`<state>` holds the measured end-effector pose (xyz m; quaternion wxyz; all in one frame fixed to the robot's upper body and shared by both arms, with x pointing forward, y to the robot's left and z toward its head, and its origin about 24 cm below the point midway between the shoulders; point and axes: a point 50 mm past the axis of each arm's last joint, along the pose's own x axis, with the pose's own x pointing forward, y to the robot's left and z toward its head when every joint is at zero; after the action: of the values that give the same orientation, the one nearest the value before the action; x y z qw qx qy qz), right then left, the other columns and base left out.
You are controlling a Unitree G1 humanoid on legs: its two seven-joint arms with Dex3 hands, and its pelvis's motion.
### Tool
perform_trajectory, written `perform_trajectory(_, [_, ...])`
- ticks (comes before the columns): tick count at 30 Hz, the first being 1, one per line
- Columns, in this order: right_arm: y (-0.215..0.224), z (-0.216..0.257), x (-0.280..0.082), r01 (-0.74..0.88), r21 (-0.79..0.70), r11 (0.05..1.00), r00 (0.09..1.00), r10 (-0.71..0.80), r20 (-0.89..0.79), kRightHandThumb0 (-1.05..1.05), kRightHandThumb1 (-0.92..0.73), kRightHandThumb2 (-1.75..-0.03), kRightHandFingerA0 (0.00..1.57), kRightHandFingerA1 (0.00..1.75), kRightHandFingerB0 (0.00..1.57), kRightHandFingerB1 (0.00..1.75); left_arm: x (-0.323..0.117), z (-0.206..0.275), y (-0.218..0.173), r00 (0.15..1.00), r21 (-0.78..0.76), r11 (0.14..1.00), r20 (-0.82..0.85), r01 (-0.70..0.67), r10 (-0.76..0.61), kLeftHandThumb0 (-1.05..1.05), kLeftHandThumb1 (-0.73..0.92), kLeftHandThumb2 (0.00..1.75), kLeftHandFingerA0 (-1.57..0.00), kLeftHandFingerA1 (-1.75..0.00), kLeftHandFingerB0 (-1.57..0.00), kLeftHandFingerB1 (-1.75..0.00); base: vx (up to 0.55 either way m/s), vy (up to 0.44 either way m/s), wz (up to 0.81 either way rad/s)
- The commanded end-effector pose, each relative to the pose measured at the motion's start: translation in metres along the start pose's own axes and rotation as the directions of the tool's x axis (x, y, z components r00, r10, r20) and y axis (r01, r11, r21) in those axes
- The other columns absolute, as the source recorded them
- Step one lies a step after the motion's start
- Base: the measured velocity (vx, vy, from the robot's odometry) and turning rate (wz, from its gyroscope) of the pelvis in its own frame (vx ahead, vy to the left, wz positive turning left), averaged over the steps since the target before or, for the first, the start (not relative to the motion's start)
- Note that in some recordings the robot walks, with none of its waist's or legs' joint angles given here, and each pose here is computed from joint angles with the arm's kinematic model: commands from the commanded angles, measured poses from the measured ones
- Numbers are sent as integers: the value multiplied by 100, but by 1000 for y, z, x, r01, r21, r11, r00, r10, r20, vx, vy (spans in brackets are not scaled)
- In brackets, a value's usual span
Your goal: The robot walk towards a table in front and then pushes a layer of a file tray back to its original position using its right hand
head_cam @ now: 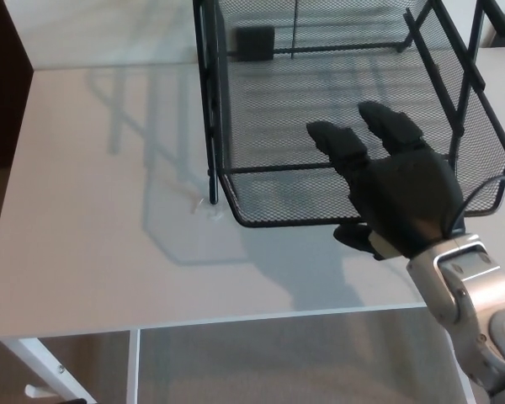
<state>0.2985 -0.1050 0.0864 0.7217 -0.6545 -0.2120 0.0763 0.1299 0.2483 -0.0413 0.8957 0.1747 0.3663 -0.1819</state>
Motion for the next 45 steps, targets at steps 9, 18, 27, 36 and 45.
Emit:
perform_trajectory(9, [-5,-4,16,-35,-16,999,998,34,-44,-66,-43,-77,7,15,5,31,-2,1,2,1000,50,999,19,6,-7,-13,63,59,-51,-47,-38,-40,0,0,0])
perform_trajectory(18, [-10,-5,10,-26,-12,1000,999,26,-21,-66,-53,-56,0,22,6,28,-3,2,3,1000,45,999,17,12,-12,-11,64,59,-50,-46,-36,-39,0,0,0])
perform_trajectory(27, [-2,-6,-13,-42,26,999,999,42,6,-67,-53,-57,4,22,8,29,-2,3,3,1000,41,999,12,11,-12,-12,64,59,-49,-46,-37,-39,0,0,0])
perform_trajectory(36, [-15,1,-37,-2,19,1000,997,0,80,-67,-44,-83,0,17,0,32,-1,5,4,1000,37,999,4,12,-12,-12,63,58,-50,-45,-36,-39,0,0,0])
perform_trajectory(45, [-41,26,-73,77,80,994,978,-91,188,-69,-45,-82,2,14,2,30,-1,4,3,1000,69,998,4,14,-14,-10,63,58,-50,-45,-38,-39,0,0,0])
